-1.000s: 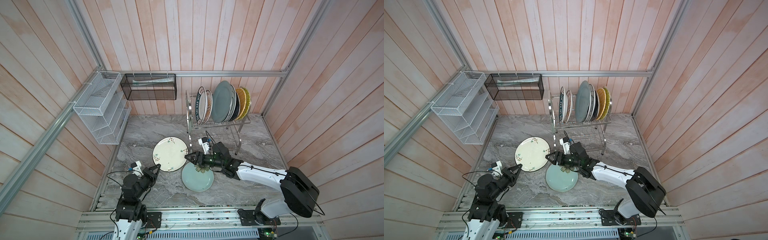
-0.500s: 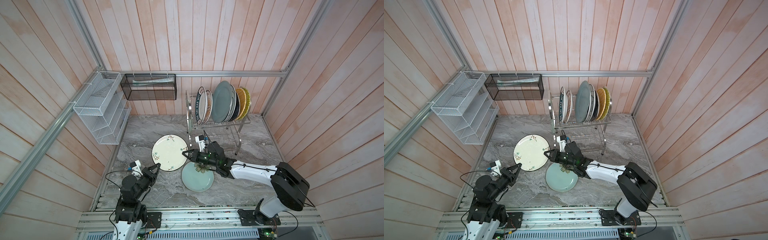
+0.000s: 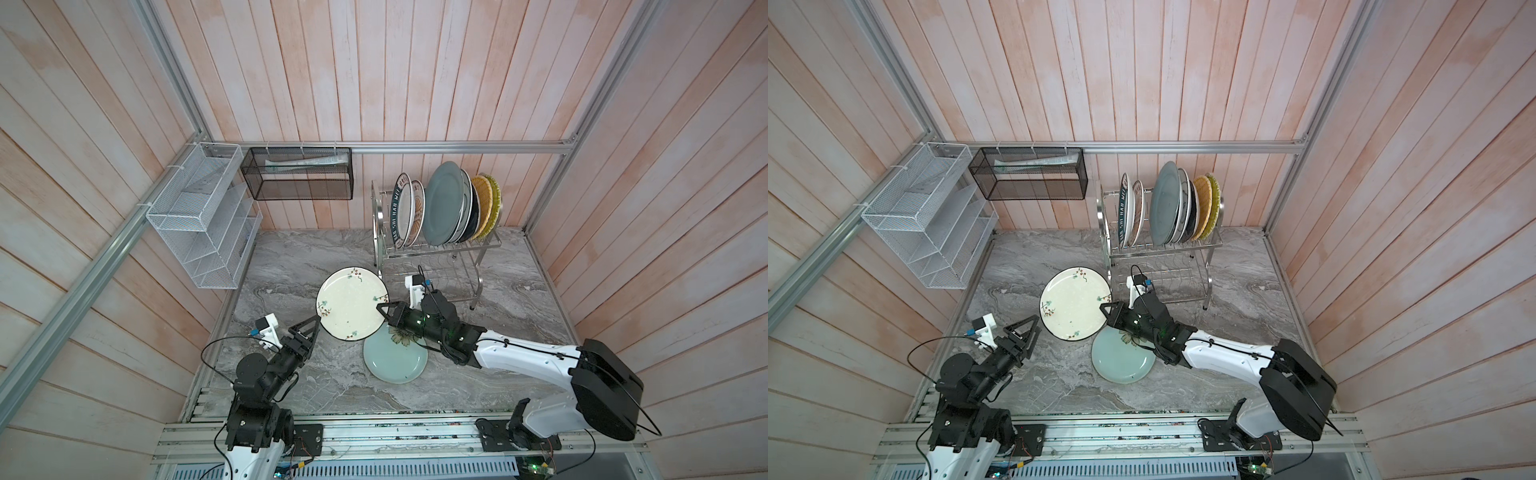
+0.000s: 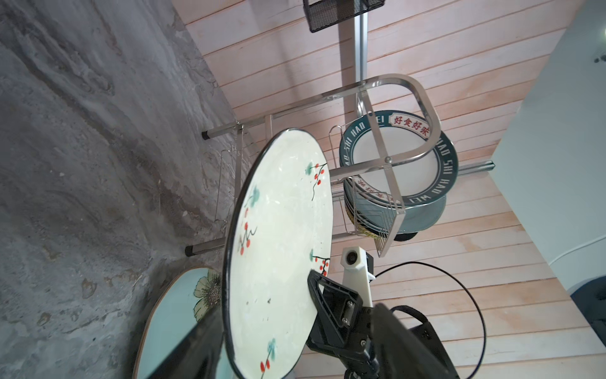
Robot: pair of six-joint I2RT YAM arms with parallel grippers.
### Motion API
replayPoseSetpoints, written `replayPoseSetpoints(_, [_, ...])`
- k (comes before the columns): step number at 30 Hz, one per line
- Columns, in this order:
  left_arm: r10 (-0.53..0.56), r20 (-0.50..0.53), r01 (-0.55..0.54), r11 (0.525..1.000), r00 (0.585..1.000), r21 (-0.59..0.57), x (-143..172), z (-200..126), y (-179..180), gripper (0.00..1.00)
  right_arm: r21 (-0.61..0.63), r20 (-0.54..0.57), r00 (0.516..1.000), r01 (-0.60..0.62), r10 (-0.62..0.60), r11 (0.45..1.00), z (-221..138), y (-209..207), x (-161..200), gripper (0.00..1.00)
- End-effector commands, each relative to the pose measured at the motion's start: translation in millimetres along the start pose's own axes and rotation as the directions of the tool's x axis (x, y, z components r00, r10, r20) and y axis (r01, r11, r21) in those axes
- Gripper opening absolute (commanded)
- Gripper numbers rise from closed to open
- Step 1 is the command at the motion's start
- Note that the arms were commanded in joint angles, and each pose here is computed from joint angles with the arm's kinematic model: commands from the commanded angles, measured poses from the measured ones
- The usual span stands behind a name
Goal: Load plates into a dish rack
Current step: Place the plate on the dish rack.
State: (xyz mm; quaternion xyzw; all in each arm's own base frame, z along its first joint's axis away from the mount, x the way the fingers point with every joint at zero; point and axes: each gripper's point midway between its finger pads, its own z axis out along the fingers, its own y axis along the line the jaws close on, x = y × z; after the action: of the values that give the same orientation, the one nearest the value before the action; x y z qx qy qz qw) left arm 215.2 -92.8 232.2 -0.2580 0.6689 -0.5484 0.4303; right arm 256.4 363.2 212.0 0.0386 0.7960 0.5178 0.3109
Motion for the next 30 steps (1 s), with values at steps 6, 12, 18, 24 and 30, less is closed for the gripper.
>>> replayPoseSetpoints(6, [0.180, 0.028, -0.181, 0.983, 0.983, 0.028, -7, -14, -38, 0.97, -0.013, 0.205, 0.972, 0.119, -0.114, 0.993, -76, 35, -48, 0.00])
replayPoseSetpoints(12, [0.361, 0.057, -0.364, 0.931, 0.931, 0.040, -14, -23, -72, 1.00, -0.033, 0.202, 0.947, 0.261, -0.249, 0.965, -137, 72, -58, 0.00])
replayPoseSetpoints(18, [0.479, 0.039, -0.481, 0.874, 0.877, 0.065, -15, -21, -92, 1.00, -0.131, 0.249, 0.911, 0.368, -0.328, 0.921, -187, 134, -77, 0.00])
replayPoseSetpoints(24, [0.542, 0.022, -0.543, 0.839, 0.840, 0.037, -18, -17, -91, 1.00, -0.057, 0.395, 0.819, 0.473, -0.416, 0.879, -218, 189, -128, 0.00])
replayPoseSetpoints(30, [0.598, -0.013, -0.594, 0.798, 0.801, 0.097, -8, -12, -93, 1.00, 0.155, 0.535, 0.654, 0.546, -0.535, 0.823, -243, 249, -199, 0.00])
